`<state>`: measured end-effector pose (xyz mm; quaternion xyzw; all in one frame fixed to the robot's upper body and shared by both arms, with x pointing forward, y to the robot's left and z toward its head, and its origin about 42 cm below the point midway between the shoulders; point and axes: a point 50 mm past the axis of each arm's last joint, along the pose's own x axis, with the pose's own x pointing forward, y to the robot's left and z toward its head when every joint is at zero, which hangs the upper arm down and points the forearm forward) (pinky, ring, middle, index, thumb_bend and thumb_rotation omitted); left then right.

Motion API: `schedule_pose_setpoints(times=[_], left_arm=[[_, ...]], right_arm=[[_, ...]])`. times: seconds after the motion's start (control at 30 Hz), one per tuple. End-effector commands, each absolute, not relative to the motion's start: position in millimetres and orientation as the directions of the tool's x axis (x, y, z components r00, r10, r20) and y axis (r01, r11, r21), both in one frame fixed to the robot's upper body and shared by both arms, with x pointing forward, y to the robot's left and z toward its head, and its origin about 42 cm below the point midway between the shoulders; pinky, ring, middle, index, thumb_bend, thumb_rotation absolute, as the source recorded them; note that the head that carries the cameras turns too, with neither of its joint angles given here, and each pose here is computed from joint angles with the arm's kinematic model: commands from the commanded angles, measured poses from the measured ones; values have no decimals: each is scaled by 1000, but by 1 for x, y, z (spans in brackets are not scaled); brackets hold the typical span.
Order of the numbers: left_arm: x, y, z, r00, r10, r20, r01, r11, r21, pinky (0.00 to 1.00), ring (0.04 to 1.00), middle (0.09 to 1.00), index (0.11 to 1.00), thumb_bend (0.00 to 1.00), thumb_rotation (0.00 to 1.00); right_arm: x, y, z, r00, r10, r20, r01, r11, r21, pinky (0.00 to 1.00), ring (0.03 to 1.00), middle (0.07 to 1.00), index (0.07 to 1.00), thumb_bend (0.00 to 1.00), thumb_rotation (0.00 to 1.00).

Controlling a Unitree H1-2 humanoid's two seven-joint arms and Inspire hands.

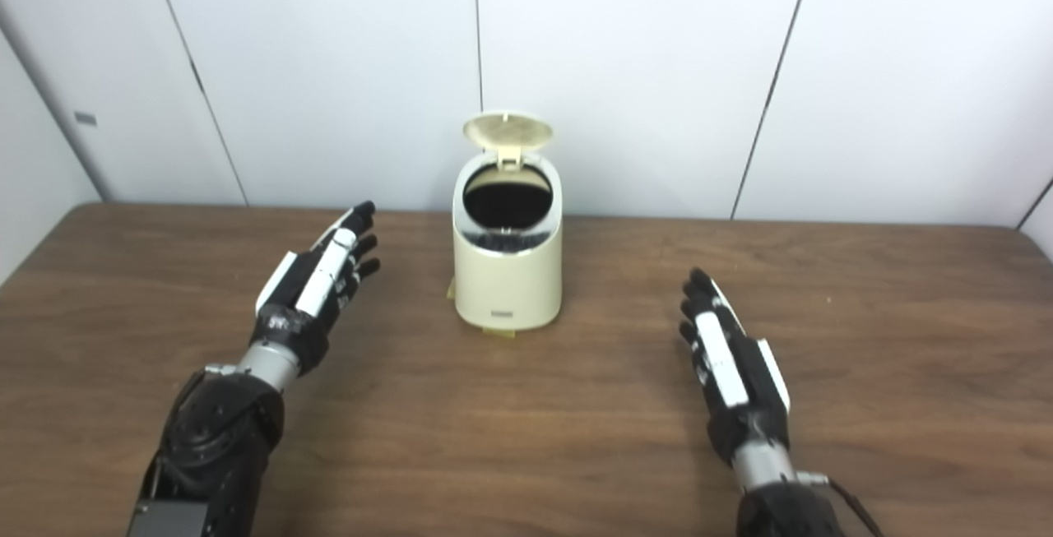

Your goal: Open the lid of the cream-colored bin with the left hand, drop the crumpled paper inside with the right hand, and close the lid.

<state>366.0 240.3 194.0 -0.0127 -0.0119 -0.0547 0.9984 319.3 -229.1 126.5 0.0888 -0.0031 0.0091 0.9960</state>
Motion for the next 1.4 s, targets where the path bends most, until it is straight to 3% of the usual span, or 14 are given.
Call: schedule_pose_setpoints(times=[0.0, 0.43, 0.6, 0.77, 1.17, 1.37], left_arm=[[378, 237, 212, 987, -116, 110, 116, 993, 5, 975, 979, 994, 981, 529, 773], [414, 219, 234, 976, -114, 188, 112, 994, 18, 966, 973, 972, 961, 523, 738], [429, 214, 248, 966, -121, 226, 114, 993, 43, 957, 961, 955, 950, 548, 753], [445, 207, 271, 957, -140, 254, 116, 987, 107, 953, 952, 942, 915, 535, 765], [472, 197, 312, 935, -201, 291, 142, 966, 214, 936, 935, 921, 894, 544, 739], [478, 190, 327, 937, -245, 249, 162, 936, 311, 949, 940, 903, 889, 573, 941]], right_arm=[[323, -229, 134, 995, 10, 101, -29, 981, 191, 999, 990, 995, 998, 547, 759], [326, -223, 127, 994, 20, 109, -34, 991, 128, 988, 973, 982, 1000, 512, 789], [324, -224, 123, 995, 24, 98, -39, 986, 160, 999, 976, 984, 1000, 524, 792], [320, -222, 120, 996, 30, 86, -48, 975, 217, 888, 944, 977, 1000, 530, 713], [319, -213, 111, 997, 49, 67, -63, 970, 233, 926, 934, 982, 1000, 533, 722], [315, -211, 120, 995, 85, 61, -96, 975, 200, 958, 963, 977, 995, 571, 764]])
